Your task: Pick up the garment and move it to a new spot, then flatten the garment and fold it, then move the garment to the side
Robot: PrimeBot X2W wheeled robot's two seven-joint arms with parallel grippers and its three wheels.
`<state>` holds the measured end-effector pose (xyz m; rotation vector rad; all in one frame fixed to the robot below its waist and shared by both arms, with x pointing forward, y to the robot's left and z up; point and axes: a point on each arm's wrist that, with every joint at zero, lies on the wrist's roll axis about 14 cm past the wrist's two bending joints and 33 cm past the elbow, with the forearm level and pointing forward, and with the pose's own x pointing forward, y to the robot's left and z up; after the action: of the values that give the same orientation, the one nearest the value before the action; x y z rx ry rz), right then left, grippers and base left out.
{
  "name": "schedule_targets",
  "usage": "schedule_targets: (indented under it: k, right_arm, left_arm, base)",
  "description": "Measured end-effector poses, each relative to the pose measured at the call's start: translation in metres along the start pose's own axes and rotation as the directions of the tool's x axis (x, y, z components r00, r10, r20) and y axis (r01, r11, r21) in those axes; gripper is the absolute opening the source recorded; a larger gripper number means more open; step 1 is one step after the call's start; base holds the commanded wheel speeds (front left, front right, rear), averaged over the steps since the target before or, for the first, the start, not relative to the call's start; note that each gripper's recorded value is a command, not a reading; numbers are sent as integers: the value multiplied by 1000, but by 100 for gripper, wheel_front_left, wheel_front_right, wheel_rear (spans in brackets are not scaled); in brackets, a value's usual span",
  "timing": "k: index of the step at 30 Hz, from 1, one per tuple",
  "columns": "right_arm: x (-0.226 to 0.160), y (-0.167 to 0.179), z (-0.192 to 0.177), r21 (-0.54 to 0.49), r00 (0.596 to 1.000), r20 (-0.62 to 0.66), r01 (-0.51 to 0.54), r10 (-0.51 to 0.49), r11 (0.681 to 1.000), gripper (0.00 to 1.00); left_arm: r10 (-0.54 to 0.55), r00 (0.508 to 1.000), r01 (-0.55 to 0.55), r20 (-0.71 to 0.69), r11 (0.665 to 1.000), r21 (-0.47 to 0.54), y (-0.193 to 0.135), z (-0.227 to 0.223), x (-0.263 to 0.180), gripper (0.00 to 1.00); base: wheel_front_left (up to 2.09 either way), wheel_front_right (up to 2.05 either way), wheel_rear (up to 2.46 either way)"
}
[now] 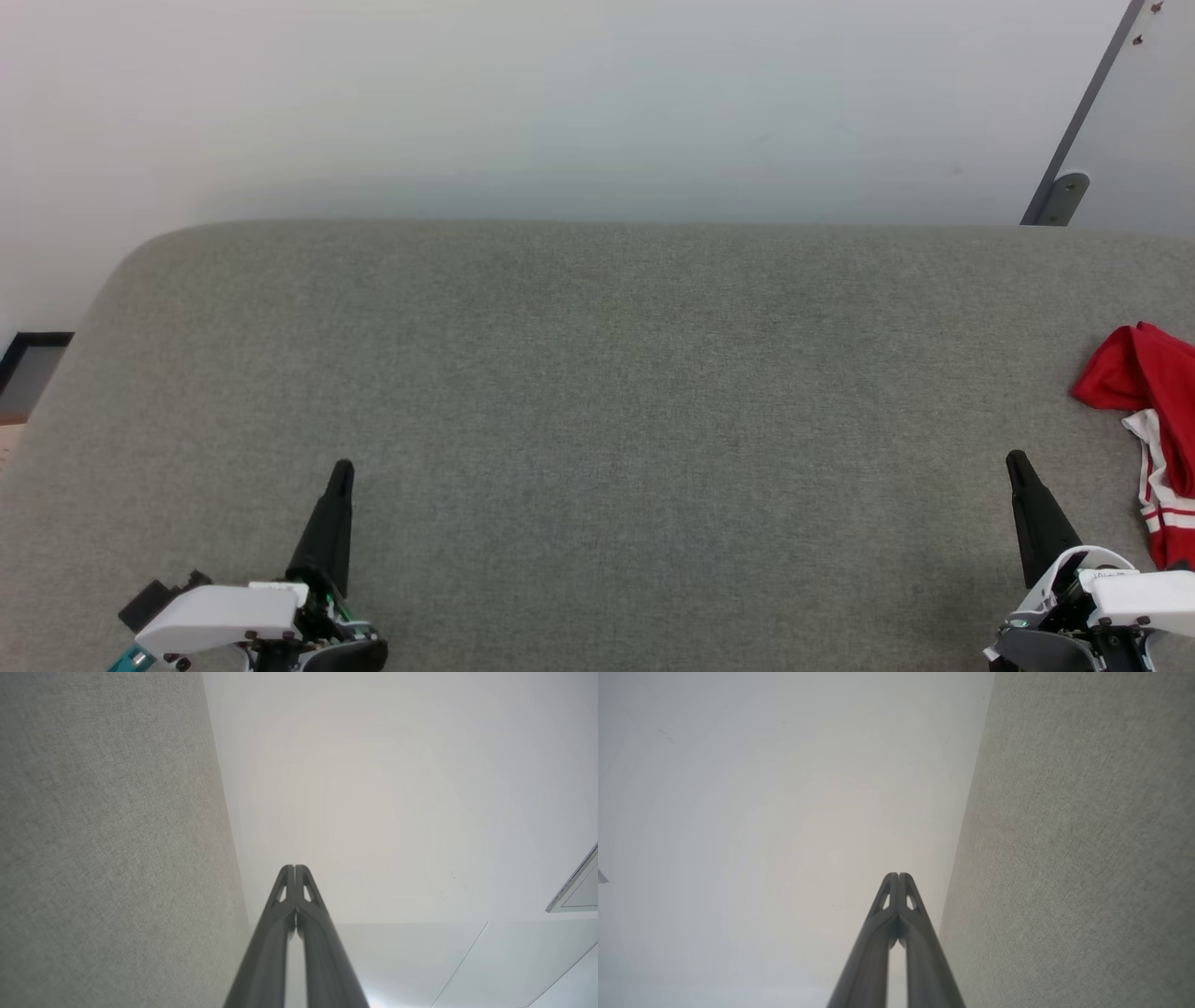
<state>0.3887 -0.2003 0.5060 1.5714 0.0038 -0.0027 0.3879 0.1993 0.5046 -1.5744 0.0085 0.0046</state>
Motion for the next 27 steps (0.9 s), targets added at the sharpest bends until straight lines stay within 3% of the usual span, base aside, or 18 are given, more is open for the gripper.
schedule_targets:
  k: [27]
  right_arm:
    - [0, 0, 0, 0, 1000, 0, 0, 0, 1000, 0]
  left_arm:
    - [0, 1000, 0, 1, 1000, -1, 0, 0, 0, 0]
  base:
    - [0, 0, 0]
